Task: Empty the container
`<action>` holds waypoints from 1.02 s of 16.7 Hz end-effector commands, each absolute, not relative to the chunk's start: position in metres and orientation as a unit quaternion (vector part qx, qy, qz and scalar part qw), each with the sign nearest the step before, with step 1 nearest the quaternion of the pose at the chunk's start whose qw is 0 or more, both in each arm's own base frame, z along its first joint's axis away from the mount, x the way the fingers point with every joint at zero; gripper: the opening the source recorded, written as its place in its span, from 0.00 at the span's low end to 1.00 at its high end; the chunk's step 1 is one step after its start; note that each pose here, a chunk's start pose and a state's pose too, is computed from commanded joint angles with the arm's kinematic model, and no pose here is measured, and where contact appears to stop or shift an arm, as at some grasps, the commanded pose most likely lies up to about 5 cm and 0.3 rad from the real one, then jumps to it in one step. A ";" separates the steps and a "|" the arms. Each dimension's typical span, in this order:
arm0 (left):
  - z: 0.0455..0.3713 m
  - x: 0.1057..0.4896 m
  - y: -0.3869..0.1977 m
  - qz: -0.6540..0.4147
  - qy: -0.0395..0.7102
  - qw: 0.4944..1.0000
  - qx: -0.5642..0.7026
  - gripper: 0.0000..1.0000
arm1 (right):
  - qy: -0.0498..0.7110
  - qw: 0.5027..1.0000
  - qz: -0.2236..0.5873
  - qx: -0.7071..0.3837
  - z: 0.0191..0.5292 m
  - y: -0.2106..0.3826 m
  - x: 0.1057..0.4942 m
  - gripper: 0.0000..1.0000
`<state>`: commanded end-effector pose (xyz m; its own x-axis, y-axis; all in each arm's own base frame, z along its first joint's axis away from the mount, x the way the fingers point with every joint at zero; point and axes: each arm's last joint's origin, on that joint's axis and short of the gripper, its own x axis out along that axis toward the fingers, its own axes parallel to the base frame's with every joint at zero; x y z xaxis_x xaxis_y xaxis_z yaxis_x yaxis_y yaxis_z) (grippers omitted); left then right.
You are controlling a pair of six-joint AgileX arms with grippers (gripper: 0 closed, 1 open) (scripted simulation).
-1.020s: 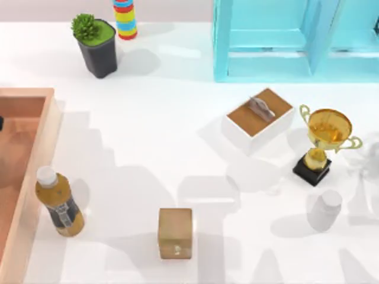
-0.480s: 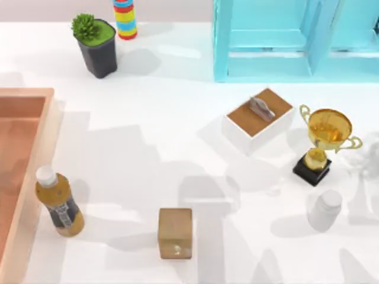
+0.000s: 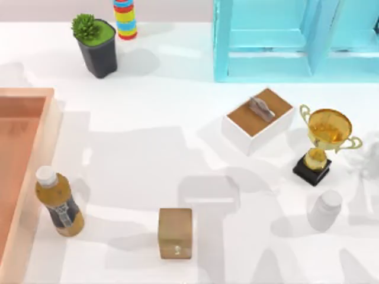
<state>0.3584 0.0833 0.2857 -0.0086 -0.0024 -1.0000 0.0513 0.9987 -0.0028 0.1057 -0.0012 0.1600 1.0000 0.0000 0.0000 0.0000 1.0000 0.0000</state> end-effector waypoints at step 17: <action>0.269 0.413 -0.055 -0.016 0.628 0.778 0.002 0.00 | 0.000 1.000 0.000 0.000 0.160 -0.001 0.106 1.00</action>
<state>0.4131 -0.0547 0.2692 0.2100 -0.0229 -0.9774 0.0280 0.9995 -0.0174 0.1057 -0.0012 0.1600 1.0000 0.0000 0.0000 0.0000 1.0000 0.0000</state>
